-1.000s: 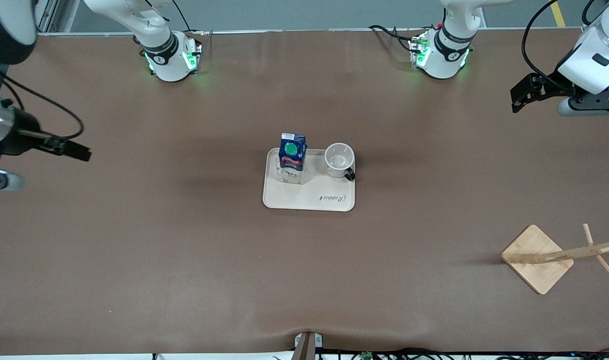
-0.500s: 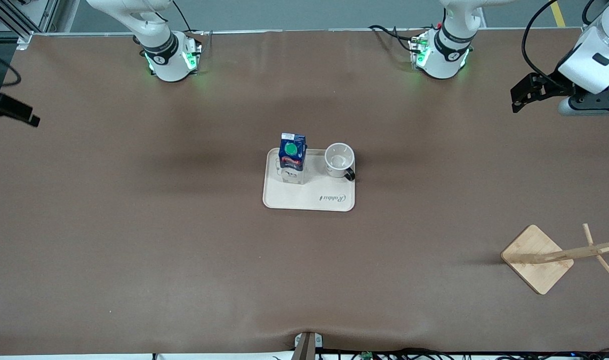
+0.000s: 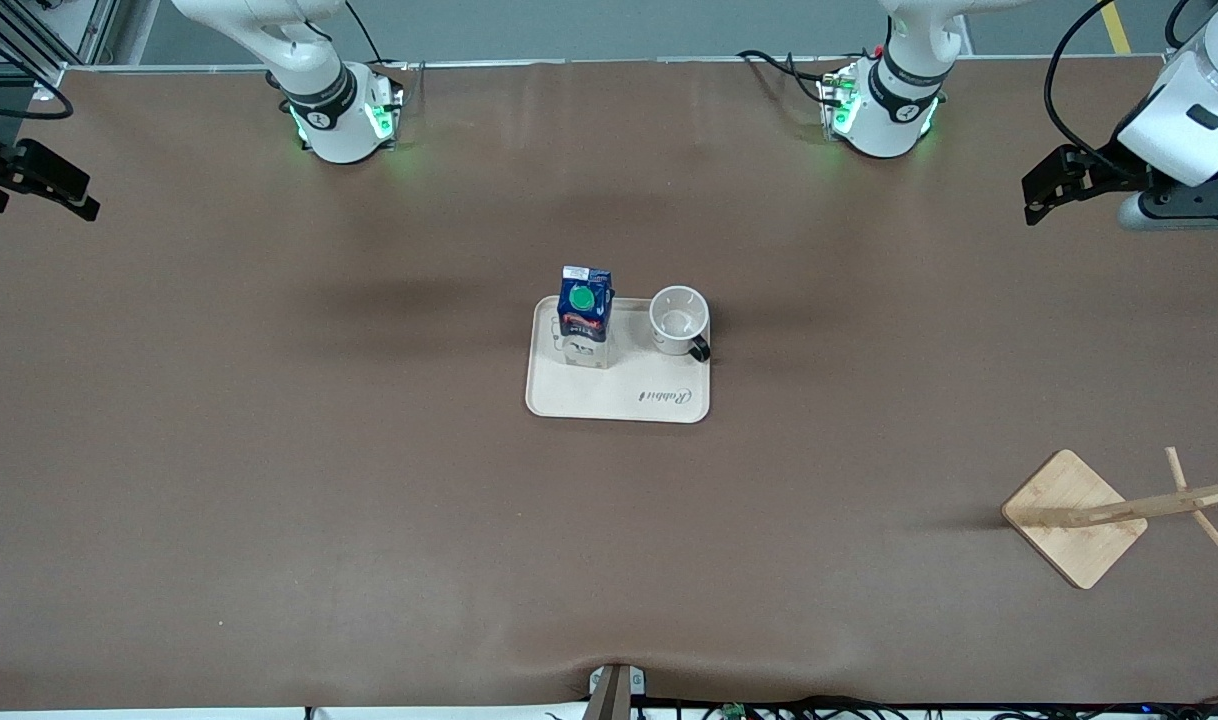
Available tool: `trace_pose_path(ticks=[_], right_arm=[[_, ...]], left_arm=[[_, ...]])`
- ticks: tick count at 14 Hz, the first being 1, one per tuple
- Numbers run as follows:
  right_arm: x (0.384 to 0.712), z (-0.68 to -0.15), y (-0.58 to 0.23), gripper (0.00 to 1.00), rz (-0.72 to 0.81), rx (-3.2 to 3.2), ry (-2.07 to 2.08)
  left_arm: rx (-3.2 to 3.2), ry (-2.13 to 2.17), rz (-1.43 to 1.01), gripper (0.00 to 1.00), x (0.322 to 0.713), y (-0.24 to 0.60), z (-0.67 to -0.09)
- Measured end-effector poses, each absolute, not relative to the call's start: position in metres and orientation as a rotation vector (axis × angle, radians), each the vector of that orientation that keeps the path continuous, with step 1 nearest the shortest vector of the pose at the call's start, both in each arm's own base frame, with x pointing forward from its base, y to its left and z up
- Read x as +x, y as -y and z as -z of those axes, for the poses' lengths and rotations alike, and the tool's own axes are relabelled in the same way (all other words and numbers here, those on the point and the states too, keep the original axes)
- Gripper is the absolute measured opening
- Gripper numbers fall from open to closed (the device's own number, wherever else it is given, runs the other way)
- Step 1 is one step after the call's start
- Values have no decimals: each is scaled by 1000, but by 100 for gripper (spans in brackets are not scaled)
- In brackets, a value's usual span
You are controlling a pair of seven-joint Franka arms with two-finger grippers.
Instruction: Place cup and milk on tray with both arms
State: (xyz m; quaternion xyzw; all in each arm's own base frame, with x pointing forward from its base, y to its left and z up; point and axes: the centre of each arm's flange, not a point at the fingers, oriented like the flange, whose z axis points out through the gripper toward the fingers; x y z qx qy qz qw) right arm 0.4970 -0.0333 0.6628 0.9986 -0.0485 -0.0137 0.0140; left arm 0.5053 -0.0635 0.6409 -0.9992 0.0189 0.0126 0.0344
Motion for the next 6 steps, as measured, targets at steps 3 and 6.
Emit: trace_pose_path(ticks=[3, 6], right_arm=[[497, -665, 37, 100, 47, 3105, 162], [498, -663, 55, 100, 46, 3101, 216]], left_arm=[[-3074, -58, -21, 100, 506, 64, -646], [-3074, -58, -20, 100, 506, 64, -647]])
